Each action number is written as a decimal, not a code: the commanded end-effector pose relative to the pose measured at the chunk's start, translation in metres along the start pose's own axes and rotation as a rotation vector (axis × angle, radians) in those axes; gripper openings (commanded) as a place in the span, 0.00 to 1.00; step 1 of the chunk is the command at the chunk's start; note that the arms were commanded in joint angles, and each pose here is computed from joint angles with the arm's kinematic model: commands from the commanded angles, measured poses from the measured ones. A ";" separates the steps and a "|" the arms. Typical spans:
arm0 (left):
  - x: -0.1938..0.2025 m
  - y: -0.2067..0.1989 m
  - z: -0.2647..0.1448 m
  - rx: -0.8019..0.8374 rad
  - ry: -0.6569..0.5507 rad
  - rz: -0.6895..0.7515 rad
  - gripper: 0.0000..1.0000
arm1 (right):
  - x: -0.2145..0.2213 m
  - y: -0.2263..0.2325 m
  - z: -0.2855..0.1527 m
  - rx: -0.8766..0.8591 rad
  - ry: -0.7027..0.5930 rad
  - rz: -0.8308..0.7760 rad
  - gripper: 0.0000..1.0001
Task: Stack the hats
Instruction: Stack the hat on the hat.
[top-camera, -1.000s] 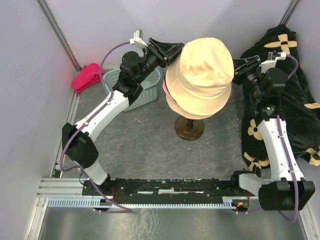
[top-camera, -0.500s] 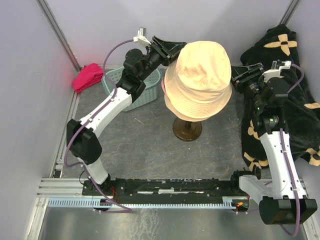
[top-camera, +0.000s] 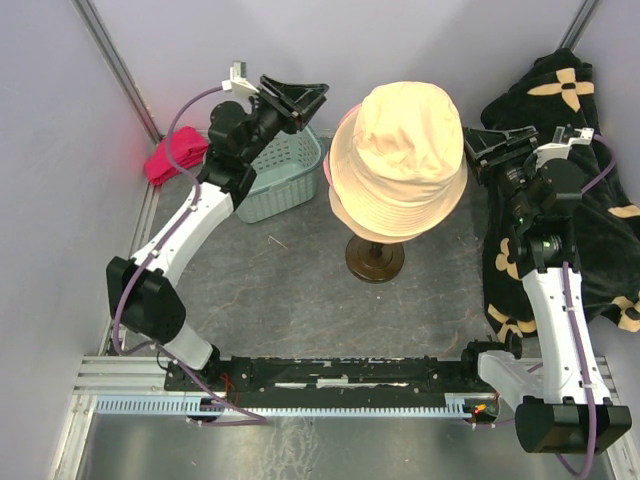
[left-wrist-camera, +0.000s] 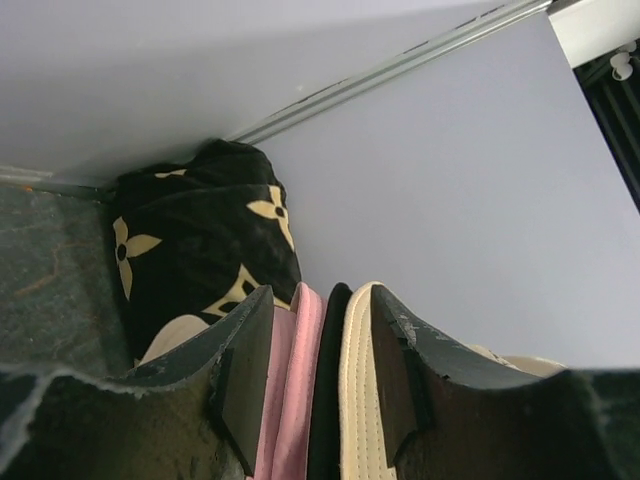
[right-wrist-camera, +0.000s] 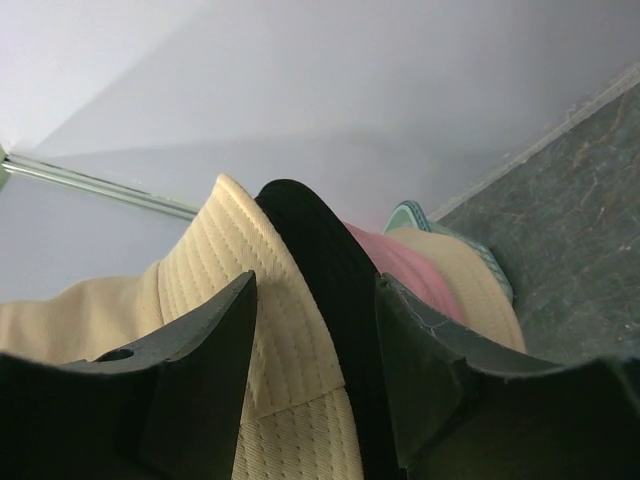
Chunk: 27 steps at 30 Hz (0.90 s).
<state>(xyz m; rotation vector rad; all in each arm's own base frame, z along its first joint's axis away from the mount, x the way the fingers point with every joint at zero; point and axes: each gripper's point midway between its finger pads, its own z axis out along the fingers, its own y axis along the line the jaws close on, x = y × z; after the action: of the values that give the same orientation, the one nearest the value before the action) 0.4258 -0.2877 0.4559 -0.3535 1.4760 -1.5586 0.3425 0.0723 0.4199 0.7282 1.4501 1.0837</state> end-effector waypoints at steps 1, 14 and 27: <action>-0.009 -0.039 -0.025 0.121 0.020 0.011 0.51 | -0.011 0.028 -0.004 -0.127 -0.032 0.073 0.59; -0.002 -0.038 -0.036 0.165 0.063 -0.024 0.51 | -0.022 0.045 -0.006 -0.171 -0.035 0.038 0.59; 0.013 -0.035 -0.042 0.223 0.137 -0.078 0.51 | -0.018 0.042 0.004 -0.244 0.019 0.171 0.56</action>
<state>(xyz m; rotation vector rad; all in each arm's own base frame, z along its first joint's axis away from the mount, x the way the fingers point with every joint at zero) 0.3917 -0.2776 0.4554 -0.2506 1.4437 -1.7311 0.3514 0.0707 0.4437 0.7411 1.3356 1.2969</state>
